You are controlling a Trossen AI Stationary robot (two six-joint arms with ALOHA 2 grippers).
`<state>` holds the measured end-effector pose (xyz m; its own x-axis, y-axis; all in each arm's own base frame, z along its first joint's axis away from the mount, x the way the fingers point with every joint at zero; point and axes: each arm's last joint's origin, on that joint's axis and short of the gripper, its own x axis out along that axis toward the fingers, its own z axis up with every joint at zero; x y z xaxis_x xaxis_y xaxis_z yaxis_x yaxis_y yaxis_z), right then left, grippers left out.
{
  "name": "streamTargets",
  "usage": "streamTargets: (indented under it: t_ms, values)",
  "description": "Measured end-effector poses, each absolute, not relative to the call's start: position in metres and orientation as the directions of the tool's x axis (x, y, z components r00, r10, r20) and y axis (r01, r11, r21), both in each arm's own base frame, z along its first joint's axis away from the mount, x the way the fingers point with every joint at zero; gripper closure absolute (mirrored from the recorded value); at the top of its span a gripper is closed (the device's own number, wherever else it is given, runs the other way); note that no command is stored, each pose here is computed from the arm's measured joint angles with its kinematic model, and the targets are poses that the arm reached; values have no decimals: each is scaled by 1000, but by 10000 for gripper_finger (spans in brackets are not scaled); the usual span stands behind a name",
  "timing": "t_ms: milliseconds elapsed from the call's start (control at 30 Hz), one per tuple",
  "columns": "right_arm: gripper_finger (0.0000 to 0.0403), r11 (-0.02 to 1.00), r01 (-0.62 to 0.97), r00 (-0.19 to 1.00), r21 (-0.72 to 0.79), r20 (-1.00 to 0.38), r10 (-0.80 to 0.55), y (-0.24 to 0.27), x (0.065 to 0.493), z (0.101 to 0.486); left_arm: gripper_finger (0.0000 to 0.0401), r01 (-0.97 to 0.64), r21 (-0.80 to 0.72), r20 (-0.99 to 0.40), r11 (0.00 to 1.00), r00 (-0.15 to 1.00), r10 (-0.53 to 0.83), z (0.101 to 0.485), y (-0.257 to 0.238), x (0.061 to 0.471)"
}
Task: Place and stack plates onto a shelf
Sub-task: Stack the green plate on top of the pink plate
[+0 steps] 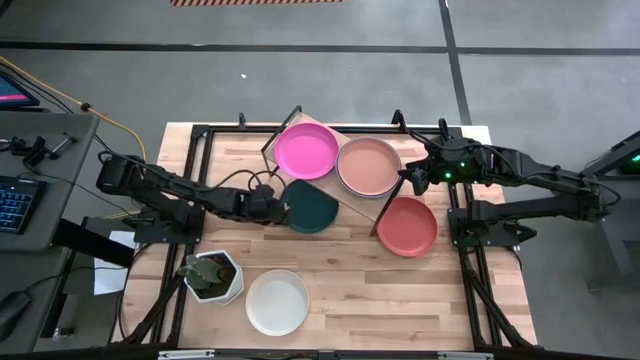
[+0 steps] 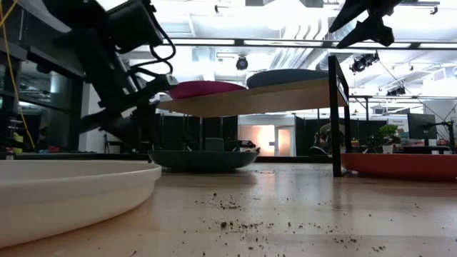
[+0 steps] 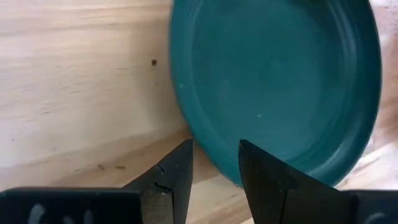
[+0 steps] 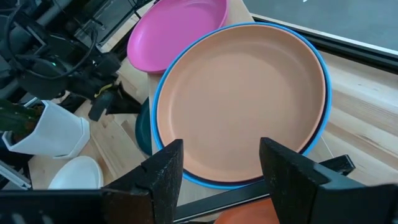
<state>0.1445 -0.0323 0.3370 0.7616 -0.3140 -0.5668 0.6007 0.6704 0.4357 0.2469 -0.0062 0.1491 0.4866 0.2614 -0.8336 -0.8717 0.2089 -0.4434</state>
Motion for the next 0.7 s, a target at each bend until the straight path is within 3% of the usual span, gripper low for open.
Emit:
streamTargets:
  t_ms: [367,700]
  values:
    - [210,671,601,762,435,-567,-315,-32,145,337,284,-875,-460,-826,154,485,287,147,8,247]
    - [210,670,601,761,435,-567,-315,-32,145,337,293,-885,-438,-855,159,464,231,125,14,258]
